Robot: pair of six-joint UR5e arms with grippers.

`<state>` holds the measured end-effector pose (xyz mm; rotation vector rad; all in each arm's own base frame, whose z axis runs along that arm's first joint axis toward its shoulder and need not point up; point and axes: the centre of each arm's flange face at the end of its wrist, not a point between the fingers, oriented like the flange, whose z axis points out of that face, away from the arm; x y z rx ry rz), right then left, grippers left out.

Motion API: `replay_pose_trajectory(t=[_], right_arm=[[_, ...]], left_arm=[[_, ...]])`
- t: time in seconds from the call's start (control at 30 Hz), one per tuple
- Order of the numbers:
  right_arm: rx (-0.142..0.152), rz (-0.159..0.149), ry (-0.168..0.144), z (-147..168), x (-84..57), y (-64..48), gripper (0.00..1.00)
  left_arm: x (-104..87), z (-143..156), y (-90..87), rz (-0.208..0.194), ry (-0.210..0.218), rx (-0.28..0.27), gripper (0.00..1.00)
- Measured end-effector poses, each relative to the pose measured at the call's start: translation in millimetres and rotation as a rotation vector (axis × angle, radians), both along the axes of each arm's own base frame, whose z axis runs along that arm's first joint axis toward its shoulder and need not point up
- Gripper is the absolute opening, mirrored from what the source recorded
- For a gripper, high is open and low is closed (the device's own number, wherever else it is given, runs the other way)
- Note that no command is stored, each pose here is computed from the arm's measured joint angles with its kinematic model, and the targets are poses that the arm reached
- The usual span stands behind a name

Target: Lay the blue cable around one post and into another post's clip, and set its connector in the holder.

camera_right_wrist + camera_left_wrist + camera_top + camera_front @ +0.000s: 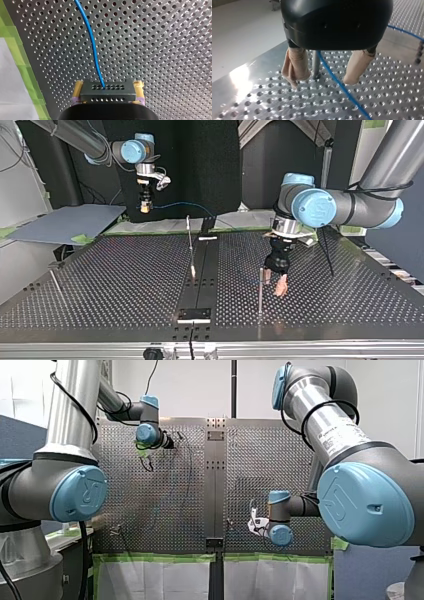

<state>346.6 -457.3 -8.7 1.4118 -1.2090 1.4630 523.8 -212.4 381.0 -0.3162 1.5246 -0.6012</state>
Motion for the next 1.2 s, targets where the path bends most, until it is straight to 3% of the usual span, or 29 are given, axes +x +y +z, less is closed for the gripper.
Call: replay_pose_trajectory(t=[0.23, 0.6, 1.0, 1.2], right_arm=[[-0.003, 0.0, -0.001, 0.3, 0.3, -0.1, 0.0], [-0.009, 0.0, -0.006, 1.0, 0.4, -1.2, 0.0], [-0.011, 0.002, -0.01, 1.3, 0.7, -1.4, 0.0], [-0.011, 0.003, -0.011, 1.4, 1.0, -1.5, 0.0]], left_arm=[[-1.9, 0.5, -0.6, -0.011, 0.015, -0.065, 1.0], [-9.7, 8.9, 5.7, 0.043, 0.039, -0.156, 1.0], [-31.2, 22.4, 5.4, 0.038, 0.034, -0.121, 1.0], [-40.4, 19.6, -0.5, 0.01, 0.042, -0.091, 1.0]])
